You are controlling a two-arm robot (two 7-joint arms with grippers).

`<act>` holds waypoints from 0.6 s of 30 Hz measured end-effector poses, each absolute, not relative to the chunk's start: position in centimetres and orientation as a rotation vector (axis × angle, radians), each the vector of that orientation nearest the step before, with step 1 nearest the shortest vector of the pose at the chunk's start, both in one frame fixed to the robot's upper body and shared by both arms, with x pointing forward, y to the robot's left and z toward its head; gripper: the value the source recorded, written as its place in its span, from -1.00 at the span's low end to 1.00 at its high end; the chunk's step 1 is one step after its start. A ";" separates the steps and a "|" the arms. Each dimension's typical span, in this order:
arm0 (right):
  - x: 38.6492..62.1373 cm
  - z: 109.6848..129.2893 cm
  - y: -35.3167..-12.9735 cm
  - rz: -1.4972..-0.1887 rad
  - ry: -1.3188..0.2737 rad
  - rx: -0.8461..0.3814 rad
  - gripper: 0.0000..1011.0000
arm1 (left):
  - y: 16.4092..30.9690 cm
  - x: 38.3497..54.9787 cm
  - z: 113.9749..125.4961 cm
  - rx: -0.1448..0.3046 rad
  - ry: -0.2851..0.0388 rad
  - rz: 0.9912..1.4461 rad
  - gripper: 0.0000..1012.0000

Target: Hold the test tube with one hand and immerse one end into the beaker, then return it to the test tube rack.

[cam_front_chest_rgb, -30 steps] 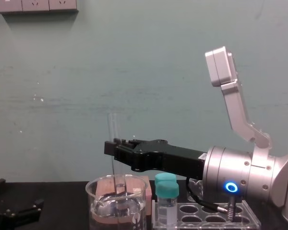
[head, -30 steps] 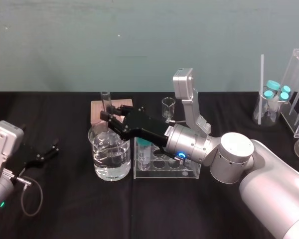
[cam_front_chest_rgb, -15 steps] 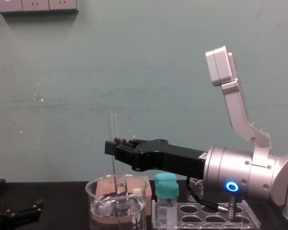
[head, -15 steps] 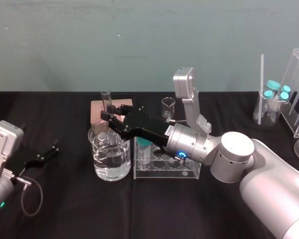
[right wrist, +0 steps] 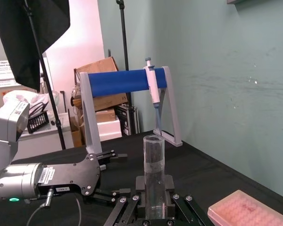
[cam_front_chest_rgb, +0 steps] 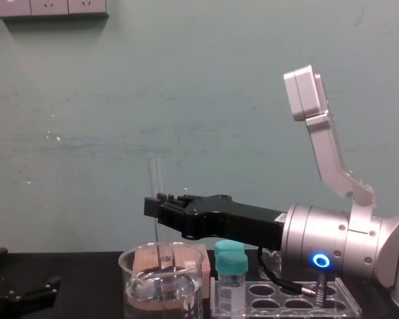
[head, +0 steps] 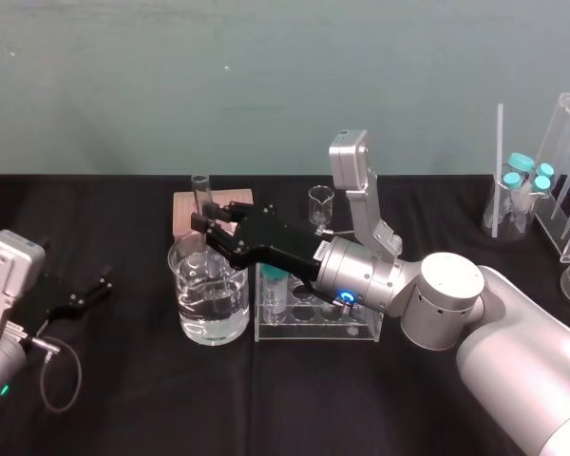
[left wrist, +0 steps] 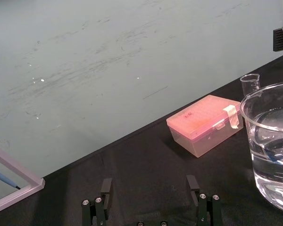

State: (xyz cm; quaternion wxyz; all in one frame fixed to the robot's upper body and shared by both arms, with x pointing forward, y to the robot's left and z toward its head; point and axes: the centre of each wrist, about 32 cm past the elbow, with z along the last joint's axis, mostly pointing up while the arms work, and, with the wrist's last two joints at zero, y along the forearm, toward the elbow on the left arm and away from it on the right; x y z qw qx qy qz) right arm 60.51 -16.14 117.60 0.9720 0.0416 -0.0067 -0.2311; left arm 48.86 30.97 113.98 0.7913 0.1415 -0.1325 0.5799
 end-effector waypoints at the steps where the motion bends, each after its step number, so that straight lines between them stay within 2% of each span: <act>1: 60.5 117.6 -16.1 -0.466 -0.013 0.084 -0.56 | 31.0 48.9 114.0 0.304 -0.285 1.248 0.98; 18: 60.4 117.5 -16.1 -0.462 -0.010 0.081 -0.56 | 31.0 48.9 114.0 0.304 -0.285 1.248 0.98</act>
